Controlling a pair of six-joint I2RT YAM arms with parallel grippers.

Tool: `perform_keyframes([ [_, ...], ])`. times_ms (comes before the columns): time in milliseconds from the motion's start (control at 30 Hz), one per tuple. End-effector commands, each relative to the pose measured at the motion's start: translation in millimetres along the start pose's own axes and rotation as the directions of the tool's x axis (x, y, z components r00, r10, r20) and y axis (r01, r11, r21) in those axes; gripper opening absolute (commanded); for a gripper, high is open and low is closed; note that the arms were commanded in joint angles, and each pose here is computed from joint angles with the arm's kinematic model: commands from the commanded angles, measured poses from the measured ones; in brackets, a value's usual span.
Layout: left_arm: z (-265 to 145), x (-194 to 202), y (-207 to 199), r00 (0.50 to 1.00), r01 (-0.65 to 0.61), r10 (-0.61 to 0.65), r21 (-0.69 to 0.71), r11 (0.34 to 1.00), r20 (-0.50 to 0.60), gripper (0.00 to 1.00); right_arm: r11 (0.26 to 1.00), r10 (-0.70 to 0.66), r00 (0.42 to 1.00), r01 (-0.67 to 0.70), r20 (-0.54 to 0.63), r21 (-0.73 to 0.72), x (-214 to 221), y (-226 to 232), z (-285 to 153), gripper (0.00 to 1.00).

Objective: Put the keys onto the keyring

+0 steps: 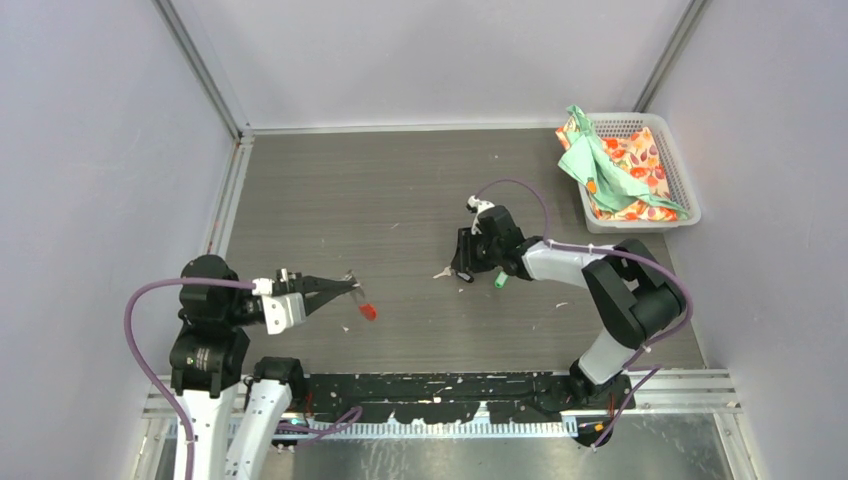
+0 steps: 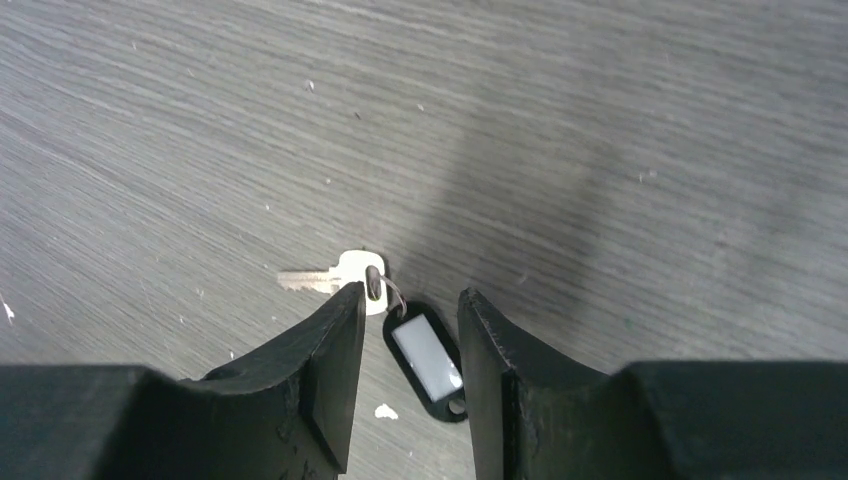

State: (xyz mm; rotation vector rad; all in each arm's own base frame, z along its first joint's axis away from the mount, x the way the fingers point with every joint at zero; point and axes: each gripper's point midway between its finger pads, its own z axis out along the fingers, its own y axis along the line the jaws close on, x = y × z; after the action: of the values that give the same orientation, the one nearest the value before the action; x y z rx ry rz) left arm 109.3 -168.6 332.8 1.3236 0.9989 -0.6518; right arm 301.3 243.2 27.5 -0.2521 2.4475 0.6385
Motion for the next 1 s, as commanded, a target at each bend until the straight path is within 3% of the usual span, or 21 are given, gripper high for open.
perform_keyframes([
  [0, -1.7, -8.0, -0.3, 1.0, -0.03, 0.031, -0.006, 1.0, 0.007, 0.0, 0.999, -0.019, 0.994, 0.022, 0.107, -0.023, -36.9, 9.9, 6.0, 0.44],
  [633, -2.6, -11.3, 3.8, 0.999, -0.046, 0.046, -0.02, 0.999, 0.0, 0.0, 0.99, -0.139, 0.989, 0.141, 0.056, -0.027, -11.5, 29.0, 7.0, 0.35],
  [833, -4.0, -13.8, 3.4, 0.998, -0.058, 0.058, -0.031, 0.998, -0.003, 0.0, 0.989, -0.15, 0.987, 0.149, 0.06, 0.018, -13.7, 23.7, 7.9, 0.27],
  [967, -4.6, -14.2, 2.5, 0.998, -0.064, 0.064, -0.034, 0.997, -0.004, 0.0, 0.986, -0.167, 0.984, 0.166, 0.058, 0.019, -15.9, 26.6, 6.5, 0.14],
])
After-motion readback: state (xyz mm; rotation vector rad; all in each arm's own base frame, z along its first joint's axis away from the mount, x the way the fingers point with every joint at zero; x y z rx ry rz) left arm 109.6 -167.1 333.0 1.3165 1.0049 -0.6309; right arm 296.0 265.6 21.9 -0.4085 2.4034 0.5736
